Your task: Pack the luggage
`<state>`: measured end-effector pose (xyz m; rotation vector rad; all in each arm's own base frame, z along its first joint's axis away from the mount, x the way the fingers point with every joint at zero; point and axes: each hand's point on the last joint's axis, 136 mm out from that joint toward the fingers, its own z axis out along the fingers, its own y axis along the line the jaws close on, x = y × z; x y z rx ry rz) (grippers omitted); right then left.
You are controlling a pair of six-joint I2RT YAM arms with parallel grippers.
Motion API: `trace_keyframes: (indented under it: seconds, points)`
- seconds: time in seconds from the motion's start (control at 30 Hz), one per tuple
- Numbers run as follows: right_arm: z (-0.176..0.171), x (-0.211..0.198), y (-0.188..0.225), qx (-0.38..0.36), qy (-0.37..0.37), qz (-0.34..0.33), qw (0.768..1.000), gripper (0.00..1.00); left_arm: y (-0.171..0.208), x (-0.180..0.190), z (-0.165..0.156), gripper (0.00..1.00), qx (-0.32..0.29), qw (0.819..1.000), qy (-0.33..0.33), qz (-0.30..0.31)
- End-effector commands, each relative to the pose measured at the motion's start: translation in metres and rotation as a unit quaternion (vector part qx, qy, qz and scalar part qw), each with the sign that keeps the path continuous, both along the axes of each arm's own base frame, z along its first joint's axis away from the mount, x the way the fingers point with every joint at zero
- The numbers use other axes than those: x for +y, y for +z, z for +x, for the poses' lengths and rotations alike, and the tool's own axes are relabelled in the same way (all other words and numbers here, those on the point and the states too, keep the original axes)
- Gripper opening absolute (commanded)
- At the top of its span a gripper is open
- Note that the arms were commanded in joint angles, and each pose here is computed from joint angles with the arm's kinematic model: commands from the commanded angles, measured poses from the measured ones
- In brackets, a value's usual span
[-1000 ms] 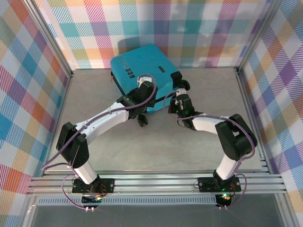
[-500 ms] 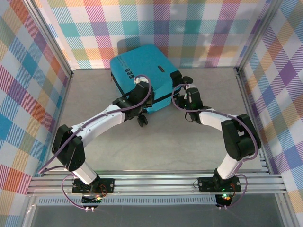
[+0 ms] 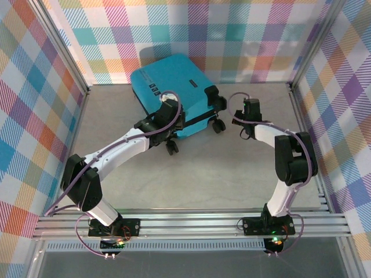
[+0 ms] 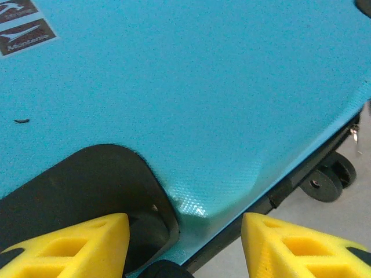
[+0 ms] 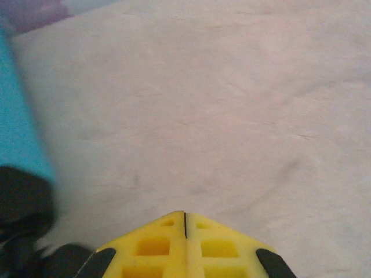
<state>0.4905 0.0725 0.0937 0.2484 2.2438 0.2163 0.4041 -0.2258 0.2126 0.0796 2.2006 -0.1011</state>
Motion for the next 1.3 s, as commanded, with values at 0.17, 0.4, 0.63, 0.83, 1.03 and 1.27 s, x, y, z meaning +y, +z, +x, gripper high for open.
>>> trace_keyframes:
  seconds: [0.17,0.4,0.63,0.83,1.03,1.27]
  points:
    - [-0.005,0.009,0.004,-0.008,0.019,0.025,0.999,0.0,-0.111,0.072,-0.042,0.54,0.187,0.971,0.047,0.14]
    - [-0.013,0.026,0.017,-0.02,0.066,0.053,0.996,0.1,-0.111,0.092,-0.041,0.54,0.189,0.966,0.062,0.166]
    - [0.0,0.028,0.058,-0.038,0.069,0.063,0.995,0.41,-0.081,0.109,-0.039,0.55,0.168,0.97,0.075,0.158]
    - [0.005,0.051,0.093,-0.059,0.126,0.102,0.985,0.42,-0.037,0.066,-0.036,0.64,0.149,0.985,0.016,0.089]
    - [-0.001,0.071,0.103,-0.058,0.182,0.126,0.973,0.42,-0.003,0.004,-0.03,0.7,0.123,0.99,-0.046,0.06]
    - [-0.015,0.099,0.098,-0.05,0.236,0.139,0.96,0.41,0.008,-0.047,-0.022,0.74,0.111,0.989,-0.086,0.041]
